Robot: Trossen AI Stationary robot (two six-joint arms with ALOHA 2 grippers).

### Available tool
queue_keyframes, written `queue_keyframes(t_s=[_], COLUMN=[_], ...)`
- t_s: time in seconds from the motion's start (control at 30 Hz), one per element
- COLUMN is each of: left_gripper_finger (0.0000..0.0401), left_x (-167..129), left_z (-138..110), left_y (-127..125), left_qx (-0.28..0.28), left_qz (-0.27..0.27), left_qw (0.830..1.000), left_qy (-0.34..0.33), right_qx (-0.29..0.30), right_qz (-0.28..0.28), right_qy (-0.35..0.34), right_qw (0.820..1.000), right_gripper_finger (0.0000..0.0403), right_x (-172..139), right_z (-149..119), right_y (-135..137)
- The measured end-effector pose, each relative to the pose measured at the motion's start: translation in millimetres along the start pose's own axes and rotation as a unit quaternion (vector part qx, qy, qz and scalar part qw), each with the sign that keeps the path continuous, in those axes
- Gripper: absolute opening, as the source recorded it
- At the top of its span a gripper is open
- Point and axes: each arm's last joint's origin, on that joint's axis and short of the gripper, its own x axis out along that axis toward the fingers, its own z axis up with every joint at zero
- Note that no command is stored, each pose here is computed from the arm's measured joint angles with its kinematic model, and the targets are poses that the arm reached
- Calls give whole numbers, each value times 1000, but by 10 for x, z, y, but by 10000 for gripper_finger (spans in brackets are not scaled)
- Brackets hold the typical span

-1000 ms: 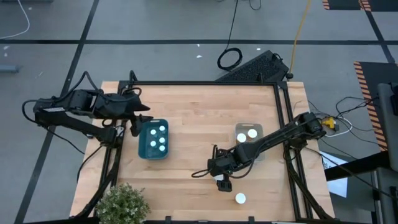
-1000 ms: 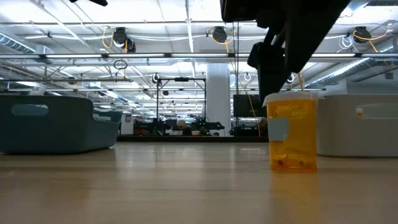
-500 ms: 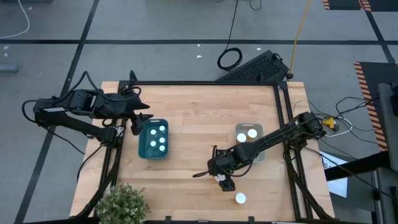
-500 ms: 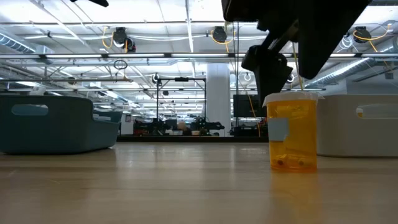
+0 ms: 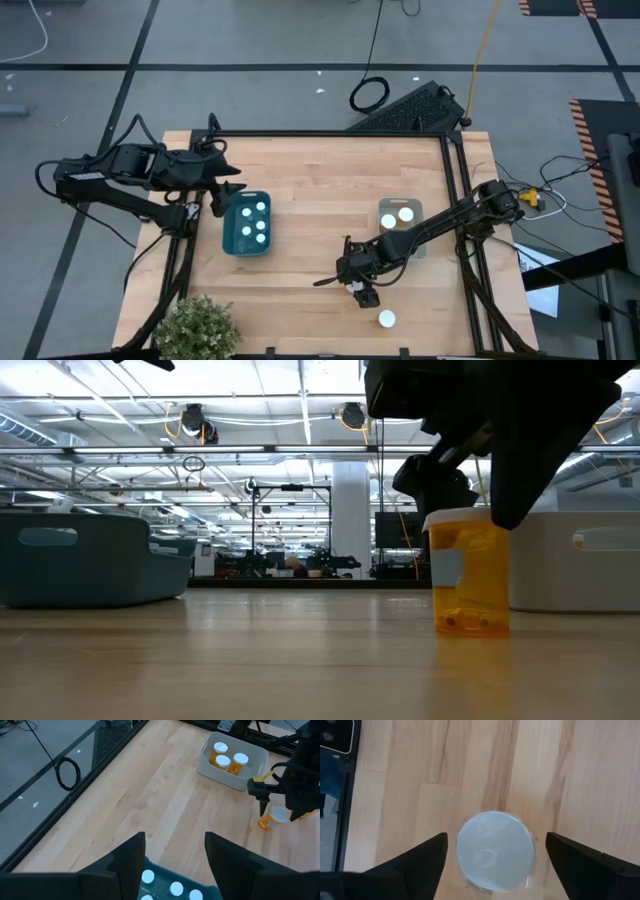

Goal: Pick and place medicine bottles into bin by pill shape (circle, oval)
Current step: Put the orange pill bottle into the gray bin

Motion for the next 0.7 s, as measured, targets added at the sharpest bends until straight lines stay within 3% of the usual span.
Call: queue_keyframes(t_s=[0.37,0.7], left_gripper_finger=[209,209], left_x=[0,-1], left_z=[0,0], left_y=[0,0], left_qx=[1,4], left_qz=[0,0], left_qw=[1000,1000], left_qy=[0,-1], right_qx=[-24,-18], right_qz=[-13,-13], right_qy=[-11,-11], right_qw=[1000,1000], right_gripper_finger=[255,211], right_x=[-1,-5], right_z=[18,18], right_y=[-14,-13])
